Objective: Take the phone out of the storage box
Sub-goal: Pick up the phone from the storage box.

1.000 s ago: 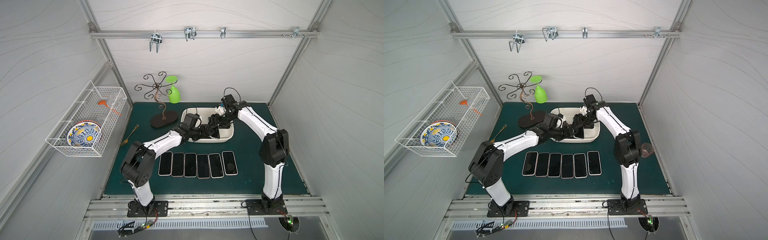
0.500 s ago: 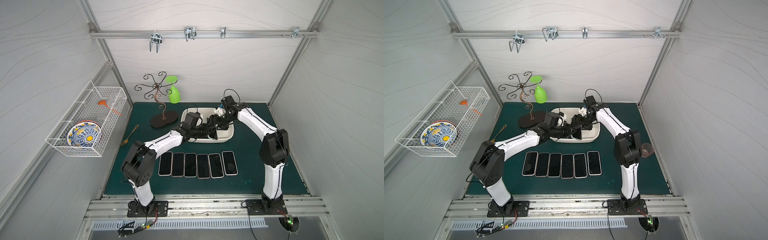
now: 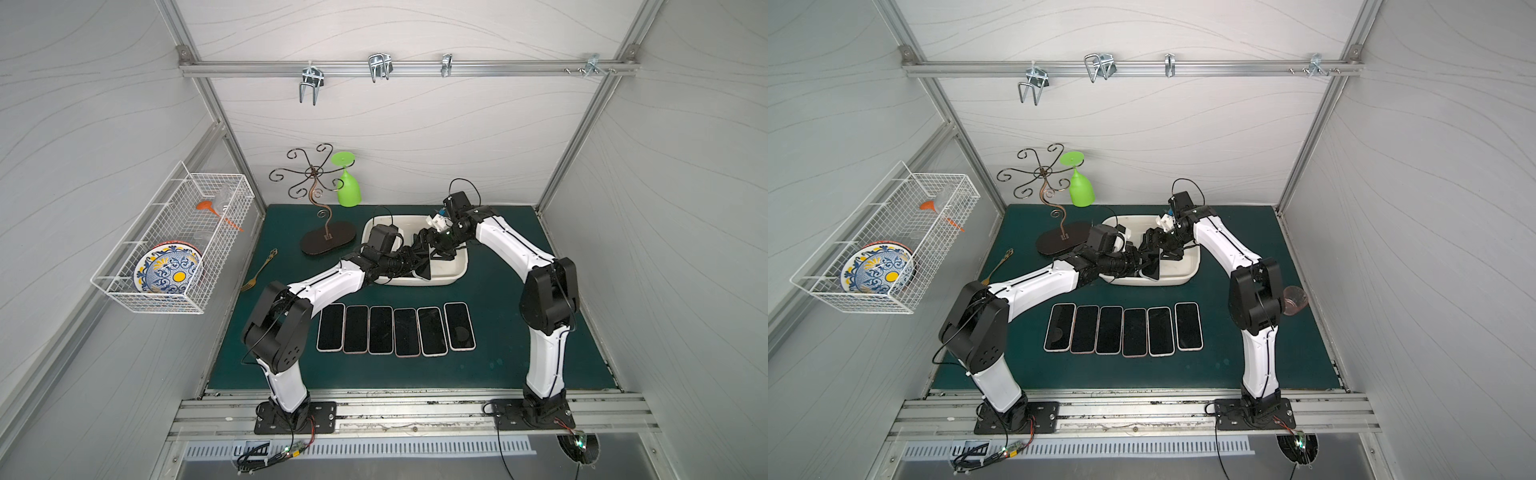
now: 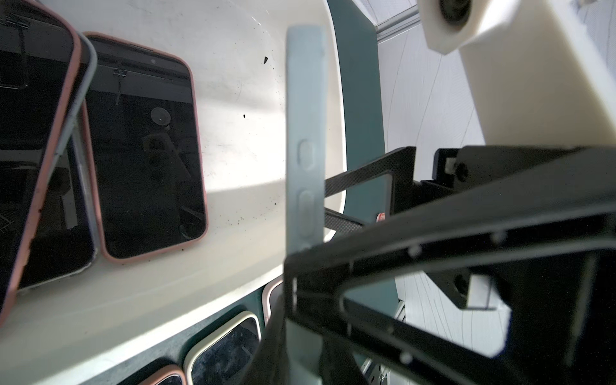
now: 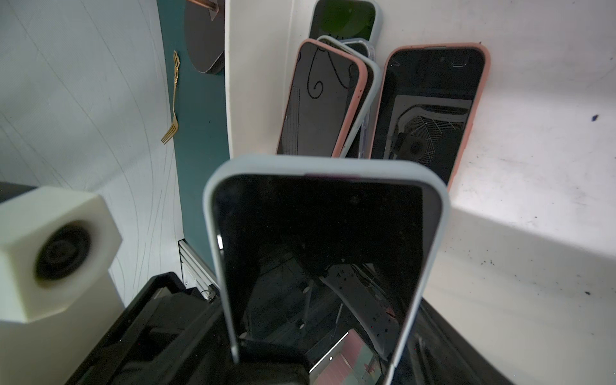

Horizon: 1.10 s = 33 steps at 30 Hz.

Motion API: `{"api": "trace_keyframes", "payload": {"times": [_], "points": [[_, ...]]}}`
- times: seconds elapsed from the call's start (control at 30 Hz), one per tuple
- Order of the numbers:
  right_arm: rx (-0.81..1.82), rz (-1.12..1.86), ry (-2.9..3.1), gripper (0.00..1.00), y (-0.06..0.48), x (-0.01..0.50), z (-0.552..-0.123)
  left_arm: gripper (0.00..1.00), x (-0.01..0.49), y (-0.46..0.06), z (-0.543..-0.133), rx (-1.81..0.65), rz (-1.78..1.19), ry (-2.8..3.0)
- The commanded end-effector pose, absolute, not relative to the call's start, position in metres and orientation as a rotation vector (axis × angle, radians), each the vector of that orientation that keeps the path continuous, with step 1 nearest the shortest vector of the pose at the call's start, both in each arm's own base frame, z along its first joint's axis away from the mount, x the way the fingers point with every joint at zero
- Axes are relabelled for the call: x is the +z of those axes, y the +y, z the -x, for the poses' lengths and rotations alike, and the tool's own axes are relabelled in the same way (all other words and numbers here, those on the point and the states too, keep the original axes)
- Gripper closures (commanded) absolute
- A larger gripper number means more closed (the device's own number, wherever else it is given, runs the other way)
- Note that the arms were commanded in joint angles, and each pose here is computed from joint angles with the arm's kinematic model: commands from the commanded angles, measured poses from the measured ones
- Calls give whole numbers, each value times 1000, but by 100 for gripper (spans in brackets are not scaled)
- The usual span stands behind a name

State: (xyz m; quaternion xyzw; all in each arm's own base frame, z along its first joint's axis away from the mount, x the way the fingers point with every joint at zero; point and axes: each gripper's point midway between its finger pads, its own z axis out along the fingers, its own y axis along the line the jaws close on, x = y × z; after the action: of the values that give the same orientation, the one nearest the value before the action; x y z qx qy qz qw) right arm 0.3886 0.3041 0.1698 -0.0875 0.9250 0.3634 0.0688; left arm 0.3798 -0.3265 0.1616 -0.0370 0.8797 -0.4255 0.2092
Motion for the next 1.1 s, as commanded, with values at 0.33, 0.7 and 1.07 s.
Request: {"api": "trace_keyframes", "payload": {"times": [0.33,0.7,1.07], "points": [[1324,45,2533,2,234,251,-428,97,214,-277,-358,-1252,50,2348],[1280,118,2502,1,217,270,-390,97,249,-124,-366,-1011,63,2283],[1210,173,2536,1,207,260,-367,100,156,-109,-395,-976,58,2469]]}}
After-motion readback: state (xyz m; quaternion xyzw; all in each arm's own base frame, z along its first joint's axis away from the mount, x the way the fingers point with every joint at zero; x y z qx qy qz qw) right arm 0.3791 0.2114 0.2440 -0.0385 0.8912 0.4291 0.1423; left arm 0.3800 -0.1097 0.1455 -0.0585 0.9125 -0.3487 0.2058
